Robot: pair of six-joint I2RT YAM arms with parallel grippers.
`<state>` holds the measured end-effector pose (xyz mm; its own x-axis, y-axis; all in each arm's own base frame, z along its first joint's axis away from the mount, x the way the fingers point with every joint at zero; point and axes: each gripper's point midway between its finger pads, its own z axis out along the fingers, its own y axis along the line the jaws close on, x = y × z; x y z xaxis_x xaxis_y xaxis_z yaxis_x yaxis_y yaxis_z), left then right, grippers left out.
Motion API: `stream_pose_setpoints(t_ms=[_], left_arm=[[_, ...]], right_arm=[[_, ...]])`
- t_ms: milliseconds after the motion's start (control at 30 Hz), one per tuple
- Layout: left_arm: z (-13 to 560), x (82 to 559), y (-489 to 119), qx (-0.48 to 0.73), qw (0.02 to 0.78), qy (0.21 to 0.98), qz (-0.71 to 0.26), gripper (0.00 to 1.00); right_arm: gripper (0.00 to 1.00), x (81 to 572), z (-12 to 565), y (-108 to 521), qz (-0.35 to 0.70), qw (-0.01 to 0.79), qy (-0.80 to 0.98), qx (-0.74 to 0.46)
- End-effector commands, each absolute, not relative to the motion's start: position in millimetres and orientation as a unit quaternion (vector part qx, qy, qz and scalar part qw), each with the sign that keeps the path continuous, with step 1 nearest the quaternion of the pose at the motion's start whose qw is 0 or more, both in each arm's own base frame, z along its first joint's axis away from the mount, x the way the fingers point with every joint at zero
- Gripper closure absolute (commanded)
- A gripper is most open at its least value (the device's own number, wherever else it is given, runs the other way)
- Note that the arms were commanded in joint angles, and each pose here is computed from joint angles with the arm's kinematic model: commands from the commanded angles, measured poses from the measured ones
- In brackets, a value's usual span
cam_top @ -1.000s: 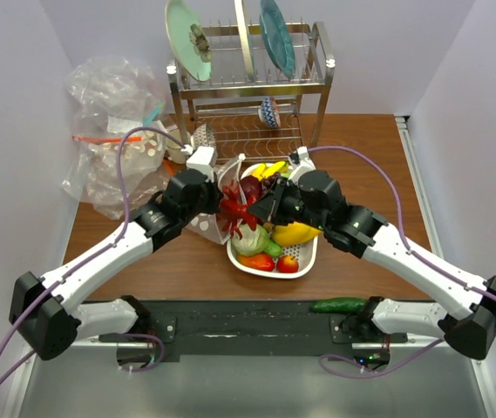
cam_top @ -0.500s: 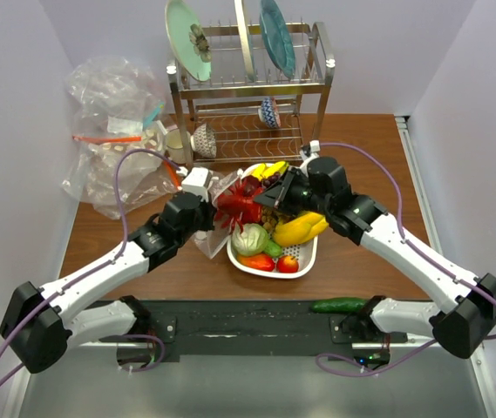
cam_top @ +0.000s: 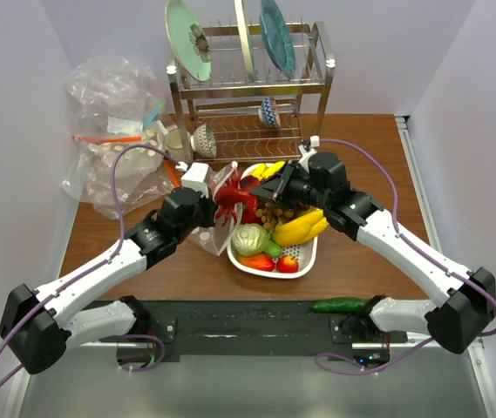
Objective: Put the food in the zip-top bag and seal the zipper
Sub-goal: Place the fake lobster in the zipper food storage bag.
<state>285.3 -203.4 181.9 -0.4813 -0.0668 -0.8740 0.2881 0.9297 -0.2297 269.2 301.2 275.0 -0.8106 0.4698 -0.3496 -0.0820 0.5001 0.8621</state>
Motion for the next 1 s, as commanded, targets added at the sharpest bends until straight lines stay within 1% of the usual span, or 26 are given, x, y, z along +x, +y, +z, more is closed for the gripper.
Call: stream_pose_setpoints(t_ms=[0,233,433,567,733,967], left_arm=[[225,287,-217,0.057,0.524,0.821,-0.221,1.0],[243,290,-222,0.055,0.527,0.817,-0.229,1.0],[244,297,-231,0.055,0.509,0.829,-0.227,1.0],[239,299,-232,0.057,0.506,0.832,-0.221,1.0],[232,298,-234,0.061,0.499,0.836,-0.221,1.0],[215,297,-239,0.069,0.488,0.841,-0.223,1.0]], right_arm=[[1.0,271,302,311,0.528,0.304,0.787,0.1],[1.0,268,294,315,0.518,0.309,0.793,0.088],[1.0,259,282,328,0.497,0.318,0.805,0.062],[1.0,247,287,337,0.472,0.341,0.812,0.026],[1.0,244,293,337,0.446,0.371,0.814,-0.008],[1.0,245,313,327,0.434,0.398,0.808,-0.009]])
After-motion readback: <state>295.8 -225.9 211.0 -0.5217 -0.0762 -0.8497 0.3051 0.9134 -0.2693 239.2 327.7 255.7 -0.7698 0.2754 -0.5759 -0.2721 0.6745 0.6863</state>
